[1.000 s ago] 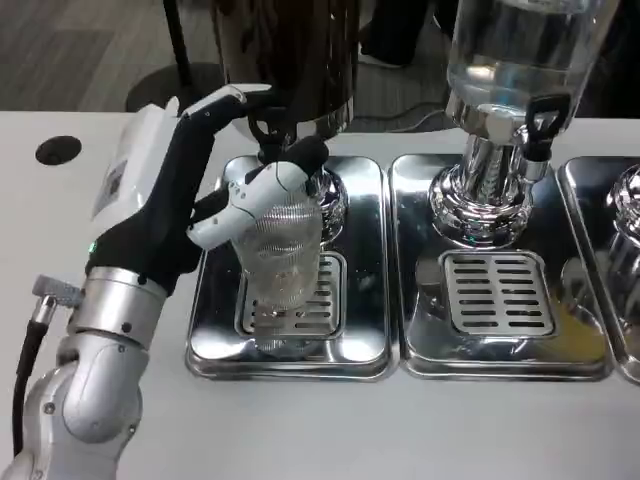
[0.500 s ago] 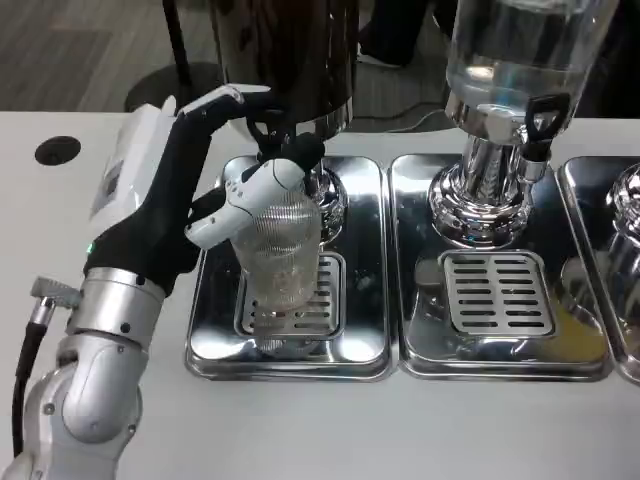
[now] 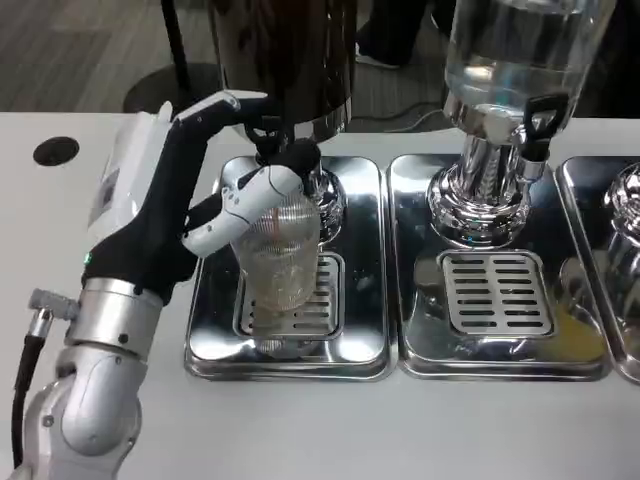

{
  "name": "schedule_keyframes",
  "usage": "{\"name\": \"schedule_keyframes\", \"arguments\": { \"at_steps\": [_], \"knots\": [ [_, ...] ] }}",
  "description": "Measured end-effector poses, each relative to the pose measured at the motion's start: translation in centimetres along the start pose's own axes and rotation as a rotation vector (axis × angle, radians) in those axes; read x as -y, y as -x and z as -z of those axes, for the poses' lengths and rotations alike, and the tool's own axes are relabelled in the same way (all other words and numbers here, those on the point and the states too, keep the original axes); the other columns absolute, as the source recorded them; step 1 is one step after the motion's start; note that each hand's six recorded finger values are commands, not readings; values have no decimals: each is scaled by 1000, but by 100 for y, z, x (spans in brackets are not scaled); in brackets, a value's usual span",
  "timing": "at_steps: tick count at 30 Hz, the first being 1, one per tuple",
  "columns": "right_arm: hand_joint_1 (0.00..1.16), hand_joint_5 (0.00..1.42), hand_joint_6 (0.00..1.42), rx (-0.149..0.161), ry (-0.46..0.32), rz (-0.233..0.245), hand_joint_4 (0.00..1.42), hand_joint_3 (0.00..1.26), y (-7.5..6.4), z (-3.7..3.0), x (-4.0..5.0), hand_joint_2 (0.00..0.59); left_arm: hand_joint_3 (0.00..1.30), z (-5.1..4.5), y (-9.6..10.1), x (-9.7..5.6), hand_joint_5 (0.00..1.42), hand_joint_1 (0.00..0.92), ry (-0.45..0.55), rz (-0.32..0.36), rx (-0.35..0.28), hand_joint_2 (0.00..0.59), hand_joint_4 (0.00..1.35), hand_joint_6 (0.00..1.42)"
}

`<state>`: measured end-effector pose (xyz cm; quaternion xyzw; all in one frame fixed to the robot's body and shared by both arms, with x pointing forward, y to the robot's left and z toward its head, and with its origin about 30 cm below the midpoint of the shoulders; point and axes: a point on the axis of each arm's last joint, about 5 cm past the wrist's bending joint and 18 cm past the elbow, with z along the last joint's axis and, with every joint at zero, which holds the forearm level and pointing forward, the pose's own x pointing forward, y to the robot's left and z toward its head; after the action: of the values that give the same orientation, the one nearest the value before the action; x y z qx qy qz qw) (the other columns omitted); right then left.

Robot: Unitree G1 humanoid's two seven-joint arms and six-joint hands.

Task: Grasp the cup under the faucet to collect the drink, then remove the cup.

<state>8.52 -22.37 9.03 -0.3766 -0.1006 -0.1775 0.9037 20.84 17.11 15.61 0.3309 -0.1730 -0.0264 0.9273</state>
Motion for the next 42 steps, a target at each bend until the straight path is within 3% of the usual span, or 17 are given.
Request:
{"name": "schedule_keyframes", "arguments": {
  "at_steps": [42],
  "knots": [
    [607, 194, 140, 3, -3, 2, 290, 400, -5, -3, -3, 586, 546, 11, 31, 3, 254, 53, 15, -14, -2, 79, 394, 0]
  ]
}}
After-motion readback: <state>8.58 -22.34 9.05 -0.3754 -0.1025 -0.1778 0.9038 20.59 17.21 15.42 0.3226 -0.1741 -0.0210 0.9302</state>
